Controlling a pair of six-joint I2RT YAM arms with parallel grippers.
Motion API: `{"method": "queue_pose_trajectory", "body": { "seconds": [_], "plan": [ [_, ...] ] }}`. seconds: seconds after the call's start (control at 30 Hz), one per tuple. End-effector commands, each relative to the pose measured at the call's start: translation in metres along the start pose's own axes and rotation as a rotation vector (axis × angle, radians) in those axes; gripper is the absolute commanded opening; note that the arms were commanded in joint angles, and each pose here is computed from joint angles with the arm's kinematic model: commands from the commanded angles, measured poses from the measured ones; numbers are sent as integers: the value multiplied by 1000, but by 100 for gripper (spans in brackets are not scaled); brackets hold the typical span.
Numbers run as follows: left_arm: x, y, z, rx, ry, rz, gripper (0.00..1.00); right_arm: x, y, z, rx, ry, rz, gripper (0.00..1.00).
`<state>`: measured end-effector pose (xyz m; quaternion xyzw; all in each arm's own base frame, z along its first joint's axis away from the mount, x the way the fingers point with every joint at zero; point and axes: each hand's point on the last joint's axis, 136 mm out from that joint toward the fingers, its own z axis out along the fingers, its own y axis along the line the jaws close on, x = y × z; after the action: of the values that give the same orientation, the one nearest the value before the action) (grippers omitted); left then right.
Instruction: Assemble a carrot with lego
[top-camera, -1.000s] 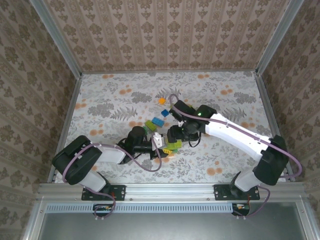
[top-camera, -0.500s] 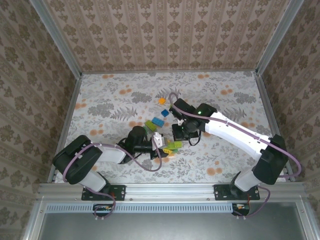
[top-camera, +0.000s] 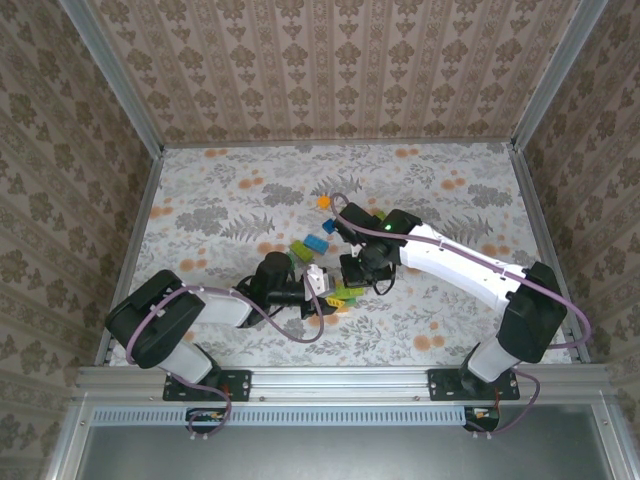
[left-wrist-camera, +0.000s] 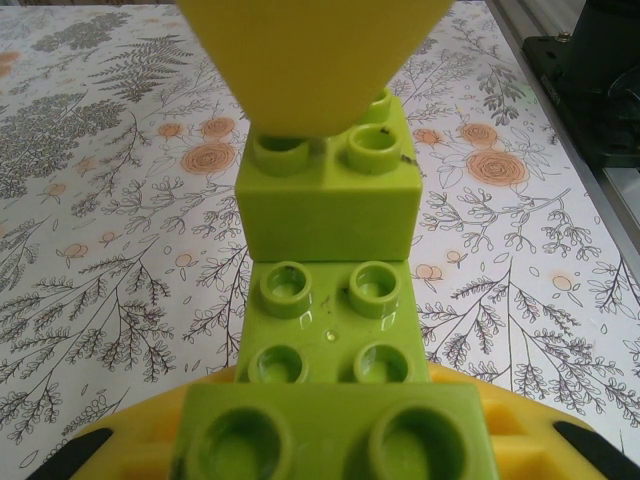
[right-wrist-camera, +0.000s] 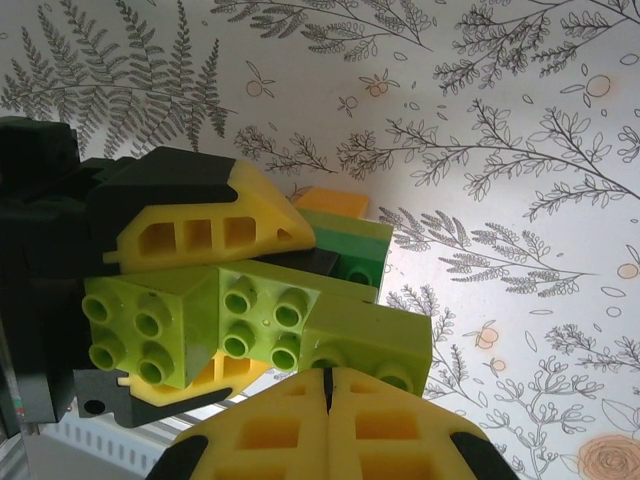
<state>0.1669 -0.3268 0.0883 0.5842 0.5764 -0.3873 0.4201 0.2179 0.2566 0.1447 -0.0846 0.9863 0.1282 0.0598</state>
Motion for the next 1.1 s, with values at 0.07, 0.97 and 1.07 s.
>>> {"method": "queue_pose_trajectory", "body": {
  "seconds": [0.07,0.97,1.07],
  "plan": [
    [28,-5,3,8,95,-40,33,17,-6,14,36,80,-14,4],
    [28,-3,4,6,99,-47,33,-11,7,-27,36,-90,-110,9],
    [28,-2,3,3,98,-52,33,-28,10,-67,28,-194,-144,24]
  ]
}}
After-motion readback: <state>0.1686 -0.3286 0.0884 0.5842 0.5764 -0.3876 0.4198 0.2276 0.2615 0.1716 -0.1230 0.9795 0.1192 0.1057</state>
